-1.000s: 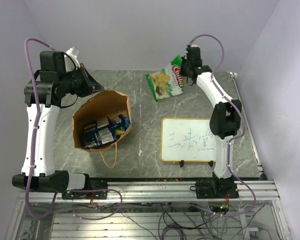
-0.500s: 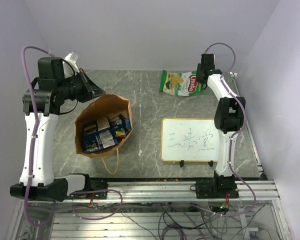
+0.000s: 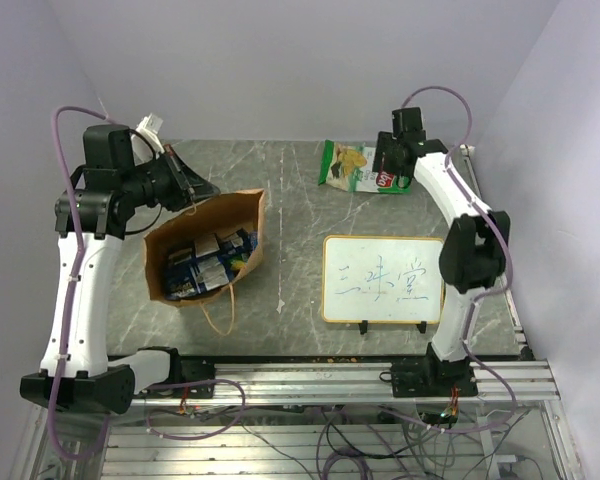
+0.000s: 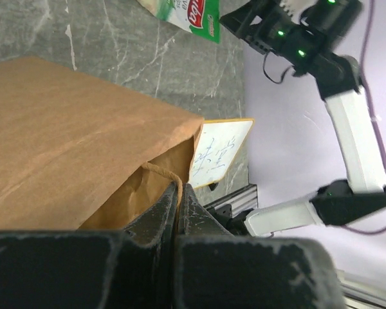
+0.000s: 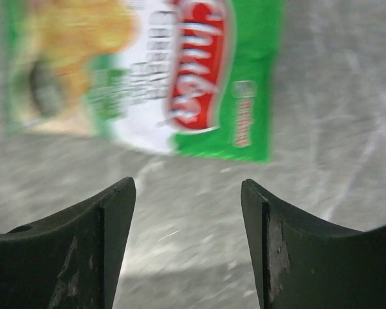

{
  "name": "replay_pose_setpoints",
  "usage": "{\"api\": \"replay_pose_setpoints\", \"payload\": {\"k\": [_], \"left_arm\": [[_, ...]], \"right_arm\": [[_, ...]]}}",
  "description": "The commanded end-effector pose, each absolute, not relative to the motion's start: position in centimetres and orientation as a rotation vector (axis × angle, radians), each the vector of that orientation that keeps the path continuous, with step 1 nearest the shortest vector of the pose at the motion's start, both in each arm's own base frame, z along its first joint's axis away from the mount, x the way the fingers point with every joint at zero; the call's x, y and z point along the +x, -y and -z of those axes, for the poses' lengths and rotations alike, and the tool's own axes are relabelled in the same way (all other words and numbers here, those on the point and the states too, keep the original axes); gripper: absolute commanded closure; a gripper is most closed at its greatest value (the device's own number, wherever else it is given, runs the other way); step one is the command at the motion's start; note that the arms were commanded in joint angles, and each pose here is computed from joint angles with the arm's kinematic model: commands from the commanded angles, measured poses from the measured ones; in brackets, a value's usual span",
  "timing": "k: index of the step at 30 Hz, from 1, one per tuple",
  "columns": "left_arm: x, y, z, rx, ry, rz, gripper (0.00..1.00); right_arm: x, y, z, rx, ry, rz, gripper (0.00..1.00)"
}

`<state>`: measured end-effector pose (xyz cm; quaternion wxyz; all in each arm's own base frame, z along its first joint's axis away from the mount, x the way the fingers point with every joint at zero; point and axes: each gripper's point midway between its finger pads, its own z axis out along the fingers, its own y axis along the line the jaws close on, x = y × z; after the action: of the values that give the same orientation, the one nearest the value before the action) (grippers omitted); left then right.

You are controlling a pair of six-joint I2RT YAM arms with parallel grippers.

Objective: Take the snacks out of the paper bag
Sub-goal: Place the snack at the center of the board, then take out the snack from the paper bag.

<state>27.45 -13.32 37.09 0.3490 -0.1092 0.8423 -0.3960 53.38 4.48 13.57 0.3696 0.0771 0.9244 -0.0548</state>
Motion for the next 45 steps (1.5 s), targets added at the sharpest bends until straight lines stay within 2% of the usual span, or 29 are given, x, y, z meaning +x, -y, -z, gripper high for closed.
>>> {"api": "replay_pose_setpoints", "payload": {"k": [1,8,12,20,23,28,37,45], "left_arm": [[27.1,14.5,-38.0,-0.246,-2.127,1.138,0.93],[26.3,14.9,-37.2,-0.3,-2.128,1.202,0.93],[25.8,14.8,-36.8,-0.309,-2.154,1.198,0.93],[25.1,14.8,-37.7,-0.291,-2.144,1.194,0.93],[25.2,14.8,-38.1,-0.267,-2.122,1.194,0.93],[25.0,14.3,-38.2,-0.275,-2.067,1.156,0.93],[23.8,14.1,-39.0,-0.246,-2.04,1.133,0.93],[23.7,14.3,-39.2,-0.248,-2.025,1.163,0.93]], "right_arm": [[49.2,-15.3,-22.4,0.061,-2.23,-0.318,0.33],[38.3,-27.8,-29.0,-0.354,-2.048,-0.713,0.33],[32.7,-31.6,-33.1,-0.581,-1.879,-0.863,0.33],[22.3,-35.5,-38.6,-1.093,-1.381,-0.941,0.33],[18.5,-38.1,-38.2,-1.298,-1.226,-0.912,0.33],[15.2,-42.1,-37.8,-1.462,-1.059,-0.798,0.33],[12.5,-47.8,-32.3,-1.751,-0.928,-0.523,0.32],[11.0,-48.3,-27.9,-1.855,-0.854,-0.387,0.33]]}}
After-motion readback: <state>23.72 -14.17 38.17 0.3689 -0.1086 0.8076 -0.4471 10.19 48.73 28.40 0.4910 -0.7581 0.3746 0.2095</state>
